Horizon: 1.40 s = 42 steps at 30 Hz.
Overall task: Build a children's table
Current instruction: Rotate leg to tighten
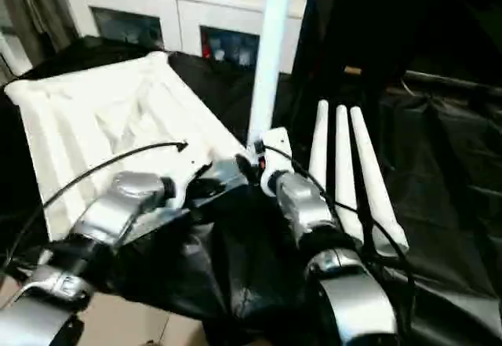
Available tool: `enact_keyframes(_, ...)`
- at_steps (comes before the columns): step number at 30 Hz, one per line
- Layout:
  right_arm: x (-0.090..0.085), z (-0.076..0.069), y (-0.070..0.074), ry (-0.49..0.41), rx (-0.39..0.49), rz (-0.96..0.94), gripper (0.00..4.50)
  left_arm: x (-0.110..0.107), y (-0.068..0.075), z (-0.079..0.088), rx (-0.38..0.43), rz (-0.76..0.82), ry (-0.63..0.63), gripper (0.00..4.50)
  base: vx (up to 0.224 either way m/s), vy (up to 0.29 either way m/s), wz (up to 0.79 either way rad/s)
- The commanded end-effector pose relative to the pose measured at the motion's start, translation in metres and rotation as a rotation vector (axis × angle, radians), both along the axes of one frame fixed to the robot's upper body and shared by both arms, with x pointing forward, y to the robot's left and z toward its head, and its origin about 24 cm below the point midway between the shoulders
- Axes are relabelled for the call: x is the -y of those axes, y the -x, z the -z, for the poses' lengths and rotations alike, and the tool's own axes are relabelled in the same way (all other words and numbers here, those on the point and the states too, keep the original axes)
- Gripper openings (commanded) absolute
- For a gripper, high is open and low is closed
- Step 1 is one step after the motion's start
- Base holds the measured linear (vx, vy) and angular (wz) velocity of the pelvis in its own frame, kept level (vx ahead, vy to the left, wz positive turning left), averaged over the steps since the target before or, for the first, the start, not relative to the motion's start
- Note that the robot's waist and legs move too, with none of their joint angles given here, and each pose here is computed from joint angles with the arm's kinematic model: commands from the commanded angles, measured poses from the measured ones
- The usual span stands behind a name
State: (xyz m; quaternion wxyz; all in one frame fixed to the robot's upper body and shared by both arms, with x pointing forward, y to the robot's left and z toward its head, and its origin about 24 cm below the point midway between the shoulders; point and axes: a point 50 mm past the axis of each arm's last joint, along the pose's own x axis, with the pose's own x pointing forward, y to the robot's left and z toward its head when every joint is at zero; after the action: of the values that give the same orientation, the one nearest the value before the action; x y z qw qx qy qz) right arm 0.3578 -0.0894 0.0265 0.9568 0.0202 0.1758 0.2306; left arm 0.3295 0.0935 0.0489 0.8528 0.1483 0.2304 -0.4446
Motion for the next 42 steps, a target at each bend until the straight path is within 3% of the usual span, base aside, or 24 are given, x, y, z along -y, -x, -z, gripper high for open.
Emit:
enact_keyframes(1, -0.029, 0.025, 0.02, 0.003, -0.127, -0.134, 3.59, 0.029, 0.002, -0.013, 0.052, 0.11, 0.055, 0.0, 0.0, 0.0, 0.0)
enact_keyframes(6, -0.021, 0.016, 0.014, 0.063, -0.054, -0.193, 3.99, 0.02, 0.006, -0.013, 0.056, 0.172, 0.057, 0.0, 0.0, 0.0, 0.0)
enact_keyframes(9, -0.013, 0.011, 0.013, 0.057, -0.02, -0.283, 3.99, 0.011, 0.01, -0.013, 0.051, 0.213, 0.054, 0.0, 0.0, 0.0, 0.0)
enact_keyframes(13, 0.003, 0.002, 0.019, 0.046, 0.04, -0.486, 3.99, -0.005, 0.018, -0.014, 0.029, 0.311, 0.063, 0.0, 0.0, 0.0, 0.0)
enact_keyframes(20, 0.02, -0.002, 0.029, 0.029, 0.062, -0.648, 3.99, -0.023, 0.023, -0.014, 0.022, 0.373, 0.038, 0.0, 0.0, 0.0, 0.0)
enact_keyframes(21, 0.024, -0.003, 0.033, 0.021, 0.059, -0.698, 3.72, -0.028, 0.024, -0.014, 0.007, 0.389, 0.036, 0.0, 0.0, 0.0, 0.0)
enact_keyframes(25, 0.026, -0.007, 0.038, -0.006, 0.072, -0.764, 3.6, -0.037, 0.027, -0.014, -0.005, 0.42, 0.025, 0.0, 0.0, 0.0, 0.0)
enact_keyframes(27, 0.026, -0.008, 0.039, -0.01, 0.073, -0.773, 3.22, -0.041, 0.029, -0.014, -0.015, 0.439, 0.02, 0.0, 0.0, 0.0, 0.0)
enact_keyframes(33, 0.024, -0.007, 0.043, -0.017, 0.055, -0.802, 2.85, -0.046, 0.031, -0.013, -0.033, 0.457, 0.01, 0.0, 0.0, 0.0, 0.0)
enact_keyframes(38, 0.022, -0.005, 0.044, -0.023, 0.043, -0.798, 2.8, -0.047, 0.03, -0.013, -0.027, 0.444, 0.008, 0.0, 0.0, 0.0, 0.0)
enact_keyframes(41, 0.019, 0.001, 0.042, -0.012, 0.028, -0.718, 2.79, -0.043, 0.027, -0.012, -0.017, 0.405, 0.024, 0.0, 0.0, 0.0, 0.0)
enact_keyframes(42, 0.017, 0.01, 0.032, 0.032, -0.002, -0.531, 2.79, -0.035, 0.018, -0.012, 0.017, 0.312, 0.04, 0.0, 0.0, 0.0, 0.0)
